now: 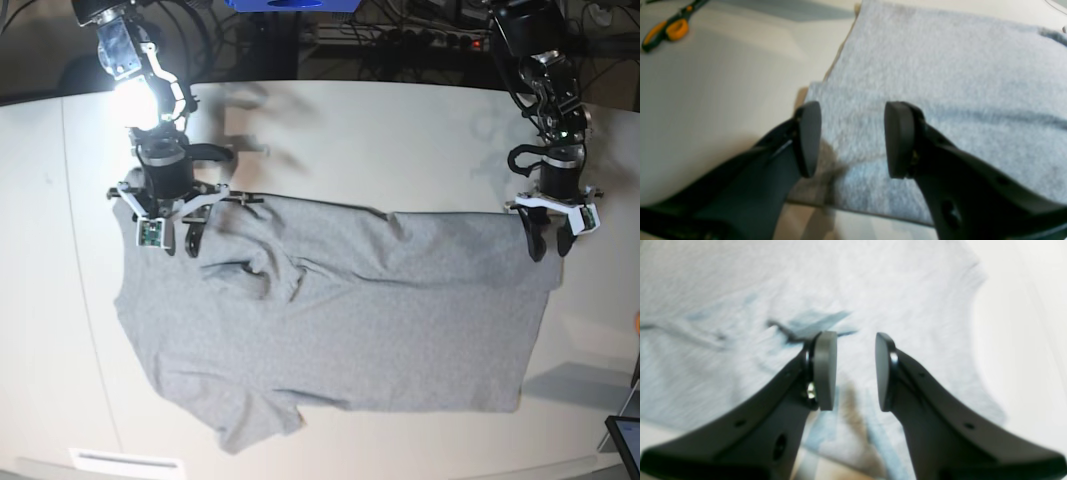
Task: Fold the T-shirt properly
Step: 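Move the right gripper back to the collar end of the fold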
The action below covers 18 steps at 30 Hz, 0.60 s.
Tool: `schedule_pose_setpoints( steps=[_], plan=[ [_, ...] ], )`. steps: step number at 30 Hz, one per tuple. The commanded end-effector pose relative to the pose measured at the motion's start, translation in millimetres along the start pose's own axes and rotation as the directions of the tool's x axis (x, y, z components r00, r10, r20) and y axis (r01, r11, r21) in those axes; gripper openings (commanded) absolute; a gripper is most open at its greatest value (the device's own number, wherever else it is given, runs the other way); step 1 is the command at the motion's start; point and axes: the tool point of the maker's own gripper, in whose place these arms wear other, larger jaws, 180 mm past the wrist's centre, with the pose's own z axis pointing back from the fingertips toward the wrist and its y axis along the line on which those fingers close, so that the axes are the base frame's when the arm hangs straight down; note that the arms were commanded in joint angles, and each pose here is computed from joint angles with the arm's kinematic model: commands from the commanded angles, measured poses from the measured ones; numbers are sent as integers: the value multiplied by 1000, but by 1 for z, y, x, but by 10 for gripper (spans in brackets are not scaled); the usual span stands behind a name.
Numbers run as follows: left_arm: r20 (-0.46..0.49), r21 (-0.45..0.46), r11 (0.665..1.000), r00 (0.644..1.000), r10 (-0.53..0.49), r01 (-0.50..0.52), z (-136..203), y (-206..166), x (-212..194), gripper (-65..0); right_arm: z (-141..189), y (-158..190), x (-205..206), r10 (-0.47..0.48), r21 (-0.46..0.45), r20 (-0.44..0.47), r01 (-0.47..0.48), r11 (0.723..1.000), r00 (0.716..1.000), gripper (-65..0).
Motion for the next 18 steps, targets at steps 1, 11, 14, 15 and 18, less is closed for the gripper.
schedule_pose_setpoints(
  steps=[1,11,14,15,18],
  plan=[
    [80,5,1000,997,-8,8,-4,6,23,-349,-1,0,11,2,-20,58,-1,1000,998,-463],
    [84,-49,999,996,-10,15,-16,-14,26,-349,-9,8,-14,-24,-151,65,34,988,998,-460],
    [63,-47,999,998,-13,16,-16,-13,20,-349,-9,7,-14,-20,-153,65,30,988,998,-460],
    [42,-54,998,999,-22,24,-19,-11,17,-349,-9,6,-14,-17,-155,65,27,987,998,-460],
    [-17,-96,995,999,-42,40,-31,-19,4,-349,-9,-1,-14,14,-154,64,-4,988,998,-460]
  ],
)
